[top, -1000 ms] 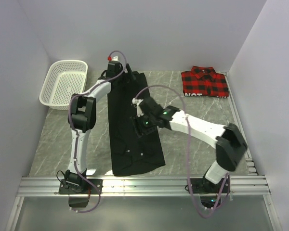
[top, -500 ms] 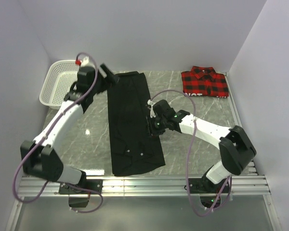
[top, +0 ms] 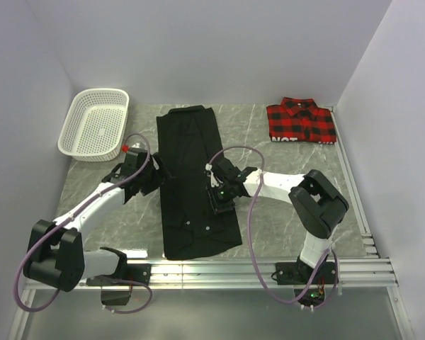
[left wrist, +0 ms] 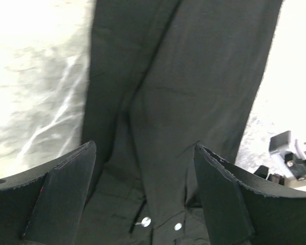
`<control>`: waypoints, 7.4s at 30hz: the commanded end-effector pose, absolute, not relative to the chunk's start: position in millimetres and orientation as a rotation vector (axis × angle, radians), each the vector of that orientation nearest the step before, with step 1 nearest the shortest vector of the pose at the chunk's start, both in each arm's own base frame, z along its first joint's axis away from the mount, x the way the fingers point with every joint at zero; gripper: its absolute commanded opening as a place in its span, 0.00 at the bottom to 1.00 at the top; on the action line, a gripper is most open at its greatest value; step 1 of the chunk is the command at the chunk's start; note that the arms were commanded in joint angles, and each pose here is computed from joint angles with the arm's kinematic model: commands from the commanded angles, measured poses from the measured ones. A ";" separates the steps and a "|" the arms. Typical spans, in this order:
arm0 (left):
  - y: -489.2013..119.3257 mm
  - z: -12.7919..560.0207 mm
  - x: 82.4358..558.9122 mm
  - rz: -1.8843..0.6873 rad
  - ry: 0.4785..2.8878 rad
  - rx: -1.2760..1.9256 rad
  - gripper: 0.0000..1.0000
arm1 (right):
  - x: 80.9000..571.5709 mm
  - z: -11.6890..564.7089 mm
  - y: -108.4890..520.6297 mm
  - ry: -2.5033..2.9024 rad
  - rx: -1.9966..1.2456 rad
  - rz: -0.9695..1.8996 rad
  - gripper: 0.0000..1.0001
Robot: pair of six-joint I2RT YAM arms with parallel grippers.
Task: Fold and stack the long sleeve shirts
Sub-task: Fold the shirt
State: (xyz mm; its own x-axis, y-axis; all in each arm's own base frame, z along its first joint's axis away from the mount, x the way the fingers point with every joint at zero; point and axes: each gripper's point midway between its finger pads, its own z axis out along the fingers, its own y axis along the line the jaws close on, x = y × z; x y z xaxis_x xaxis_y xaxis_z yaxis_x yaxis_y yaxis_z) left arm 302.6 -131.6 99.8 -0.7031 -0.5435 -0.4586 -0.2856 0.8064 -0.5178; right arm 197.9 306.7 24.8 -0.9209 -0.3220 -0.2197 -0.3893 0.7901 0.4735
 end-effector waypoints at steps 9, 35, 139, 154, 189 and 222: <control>-157.3 80.0 346.8 -0.525 2.408 -0.567 0.83 | 217.2 60.8 307.8 2.706 -0.529 0.742 0.47; -193.5 96.1 434.4 -0.527 2.403 -0.523 0.85 | 266.5 151.3 226.2 2.276 -0.075 0.791 0.79; -161.1 126.0 244.2 -0.422 2.502 -0.520 0.00 | 215.2 109.7 245.9 2.697 -0.207 0.468 0.00; -139.2 155.4 407.6 -0.359 2.234 -0.614 0.00 | 364.9 134.2 252.7 2.506 -0.109 0.418 0.00; -130.0 99.5 509.2 -0.135 2.111 -0.633 0.01 | 485.5 107.1 253.6 2.402 -0.025 0.472 0.09; -132.5 60.6 524.6 -0.133 2.100 -0.692 0.02 | 469.8 150.3 304.7 2.198 -0.181 1.000 0.53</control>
State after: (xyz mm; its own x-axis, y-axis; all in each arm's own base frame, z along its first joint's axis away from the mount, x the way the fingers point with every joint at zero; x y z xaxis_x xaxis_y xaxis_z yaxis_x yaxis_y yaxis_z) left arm 513.9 -135.1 40.9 -0.5113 -0.4925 -0.7043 -0.4232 0.8576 -0.2924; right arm 470.0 282.4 163.7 -0.7111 0.1658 -0.6833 -0.3425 0.7670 0.5426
